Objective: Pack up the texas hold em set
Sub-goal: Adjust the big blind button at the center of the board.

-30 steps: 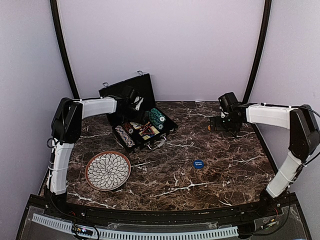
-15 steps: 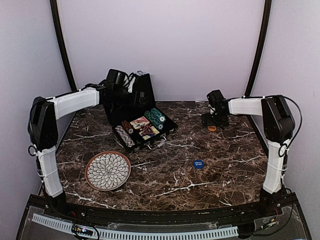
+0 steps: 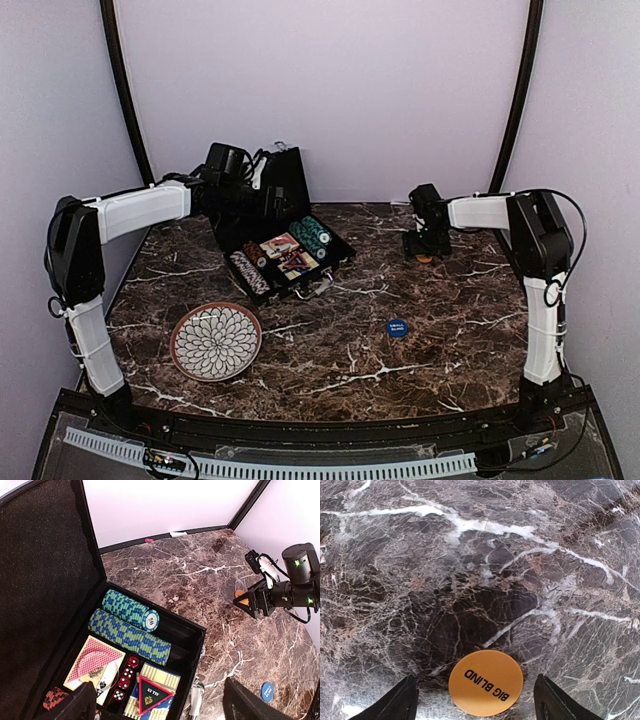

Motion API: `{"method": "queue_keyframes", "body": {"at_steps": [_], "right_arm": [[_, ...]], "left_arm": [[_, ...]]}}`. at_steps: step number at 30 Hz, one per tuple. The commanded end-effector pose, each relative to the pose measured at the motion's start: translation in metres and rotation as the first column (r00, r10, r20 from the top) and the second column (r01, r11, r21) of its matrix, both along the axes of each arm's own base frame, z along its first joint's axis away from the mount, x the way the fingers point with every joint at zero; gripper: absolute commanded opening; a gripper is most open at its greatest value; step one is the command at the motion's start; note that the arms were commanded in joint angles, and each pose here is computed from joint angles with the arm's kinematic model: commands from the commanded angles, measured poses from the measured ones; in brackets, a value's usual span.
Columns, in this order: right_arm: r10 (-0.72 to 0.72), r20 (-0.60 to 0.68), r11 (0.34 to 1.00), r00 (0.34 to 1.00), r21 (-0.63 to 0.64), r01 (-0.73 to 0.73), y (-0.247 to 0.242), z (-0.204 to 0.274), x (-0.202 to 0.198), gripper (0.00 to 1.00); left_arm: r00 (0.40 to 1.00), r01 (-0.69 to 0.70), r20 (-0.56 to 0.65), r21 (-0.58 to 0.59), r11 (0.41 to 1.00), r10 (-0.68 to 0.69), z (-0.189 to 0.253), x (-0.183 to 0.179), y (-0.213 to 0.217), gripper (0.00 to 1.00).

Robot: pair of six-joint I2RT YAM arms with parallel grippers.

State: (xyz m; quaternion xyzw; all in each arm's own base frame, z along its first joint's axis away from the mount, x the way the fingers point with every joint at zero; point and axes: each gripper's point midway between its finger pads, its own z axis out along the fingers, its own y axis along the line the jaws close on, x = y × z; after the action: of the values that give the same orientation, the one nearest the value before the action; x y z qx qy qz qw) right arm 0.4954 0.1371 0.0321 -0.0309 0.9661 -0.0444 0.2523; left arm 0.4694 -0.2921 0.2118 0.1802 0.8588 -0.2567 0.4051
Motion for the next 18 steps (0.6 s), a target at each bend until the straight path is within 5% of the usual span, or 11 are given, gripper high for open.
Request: {"method": "queue_keyframes", "body": {"at_steps": [1,18], "right_arm": [[-0.011,-0.008,1.000,1.000,0.002,0.011,-0.007,-0.007,0.002,0.80],[-0.001,-0.079,0.997,0.997,0.076,0.007,-0.005,-0.029,-0.013,0.60]], "left_arm": [[0.998,0.027,0.058,-0.054,0.998,-0.024,0.032,-0.008,-0.005,0.89],[0.999,0.032,0.046,-0.058,0.998,-0.030,0.030,-0.012,-0.006,0.87]]}}
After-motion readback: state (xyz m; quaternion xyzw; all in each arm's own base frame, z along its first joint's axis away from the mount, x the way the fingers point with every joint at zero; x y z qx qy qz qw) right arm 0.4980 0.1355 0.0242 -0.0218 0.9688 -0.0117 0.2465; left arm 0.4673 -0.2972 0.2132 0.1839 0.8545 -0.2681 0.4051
